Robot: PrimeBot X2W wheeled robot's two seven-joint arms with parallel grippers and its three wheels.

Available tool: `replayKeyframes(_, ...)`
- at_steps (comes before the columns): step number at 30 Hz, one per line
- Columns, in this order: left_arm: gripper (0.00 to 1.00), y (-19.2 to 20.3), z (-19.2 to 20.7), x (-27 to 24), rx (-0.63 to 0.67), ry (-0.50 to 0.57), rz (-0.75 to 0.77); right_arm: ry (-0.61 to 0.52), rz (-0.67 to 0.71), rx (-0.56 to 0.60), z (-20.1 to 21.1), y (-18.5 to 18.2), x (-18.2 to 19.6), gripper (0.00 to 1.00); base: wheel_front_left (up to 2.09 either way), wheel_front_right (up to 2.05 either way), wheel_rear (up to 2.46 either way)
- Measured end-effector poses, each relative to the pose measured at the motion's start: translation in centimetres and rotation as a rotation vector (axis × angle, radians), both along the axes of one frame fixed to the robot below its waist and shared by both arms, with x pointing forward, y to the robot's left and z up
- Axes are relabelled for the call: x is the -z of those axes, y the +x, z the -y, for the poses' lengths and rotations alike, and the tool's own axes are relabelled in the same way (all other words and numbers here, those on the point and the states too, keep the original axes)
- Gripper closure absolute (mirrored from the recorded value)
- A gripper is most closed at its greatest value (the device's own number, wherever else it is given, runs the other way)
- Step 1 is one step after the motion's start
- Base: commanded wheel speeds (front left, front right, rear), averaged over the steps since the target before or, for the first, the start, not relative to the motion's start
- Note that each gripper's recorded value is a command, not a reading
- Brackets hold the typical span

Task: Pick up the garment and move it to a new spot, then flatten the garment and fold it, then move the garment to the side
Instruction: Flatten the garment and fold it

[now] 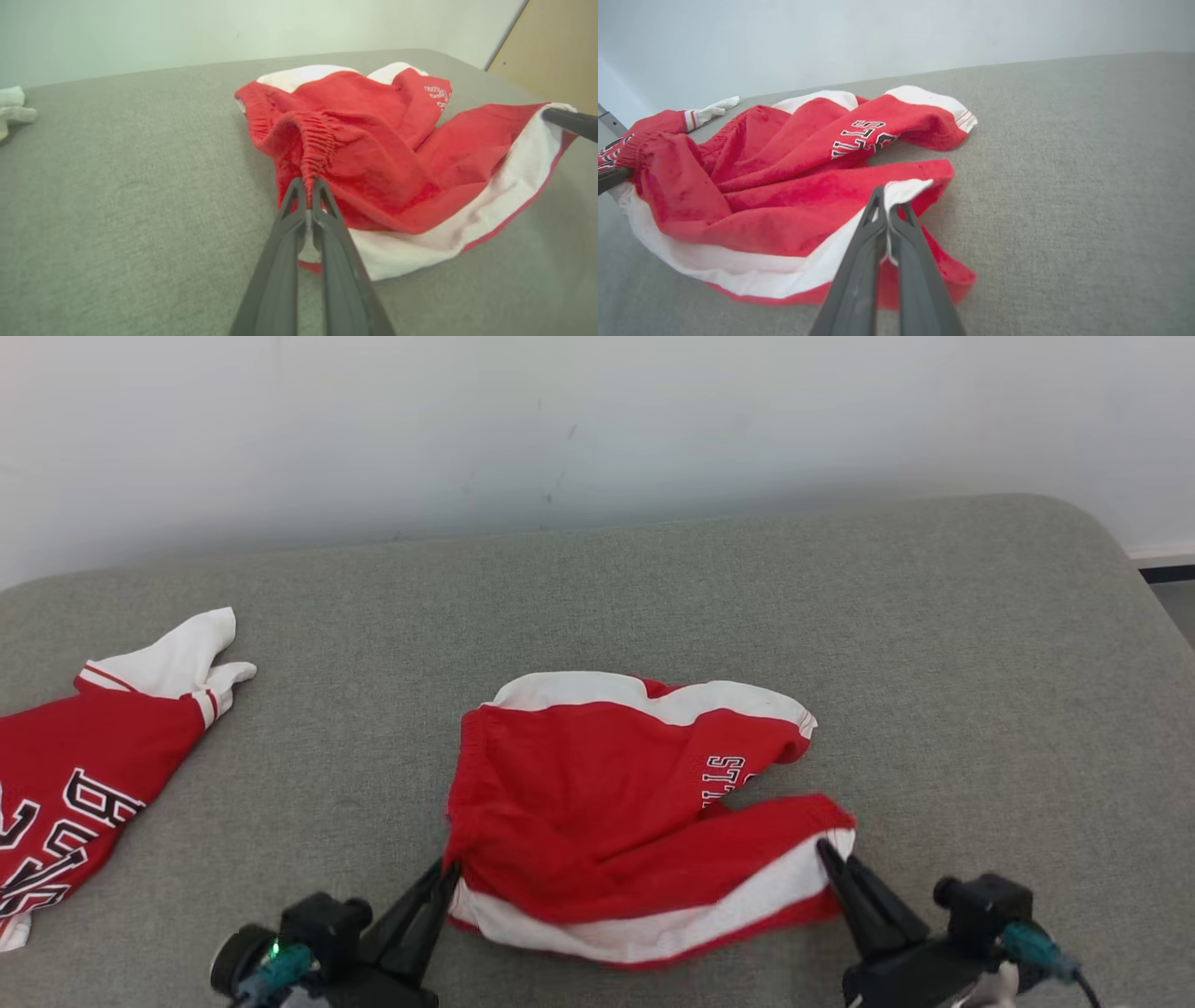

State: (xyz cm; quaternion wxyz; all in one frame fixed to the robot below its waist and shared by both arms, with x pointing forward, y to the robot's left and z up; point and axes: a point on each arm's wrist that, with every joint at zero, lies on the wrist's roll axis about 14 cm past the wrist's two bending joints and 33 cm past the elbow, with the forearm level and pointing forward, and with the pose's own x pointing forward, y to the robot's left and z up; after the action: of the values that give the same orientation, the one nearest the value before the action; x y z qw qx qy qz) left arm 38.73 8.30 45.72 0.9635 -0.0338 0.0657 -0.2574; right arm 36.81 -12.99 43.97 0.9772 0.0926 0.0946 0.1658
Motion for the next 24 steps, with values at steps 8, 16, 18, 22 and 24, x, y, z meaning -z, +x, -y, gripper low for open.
replayKeyframes(8, 1.0, 7.0, 1.6, -10.4, 0.029, -0.106, 0.265, 0.035, 0.259, -0.015, 0.9, 6.5, -9.4, 1.0, 0.0, 0.0, 0.0)
replayKeyframes(16, 1.0, 16.3, 3.5, -24.6, 0.071, -0.222, 0.481, 0.126, 0.51, -0.015, 2.7, 15.9, -22.0, 1.0, 0.0, 0.0, 0.0)
replayKeyframes(18, 1.0, 18.6, 3.7, -26.9, 0.073, -0.228, 0.507, 0.154, 0.56, -0.009, 3.3, 18.2, -25.2, 1.0, 0.0, 0.0, 0.0)
replayKeyframes(22, 1.0, 22.7, 4.1, -30.6, 0.069, -0.236, 0.561, 0.193, 0.63, -0.005, 3.9, 22.4, -30.3, 1.0, 0.0, 0.0, 0.0)
replayKeyframes(24, 1.0, 24.6, 4.4, -31.2, 0.07, -0.222, 0.568, 0.2, 0.648, 0.004, 4.3, 24.3, -31.8, 1.0, 0.0, 0.0, 0.0)
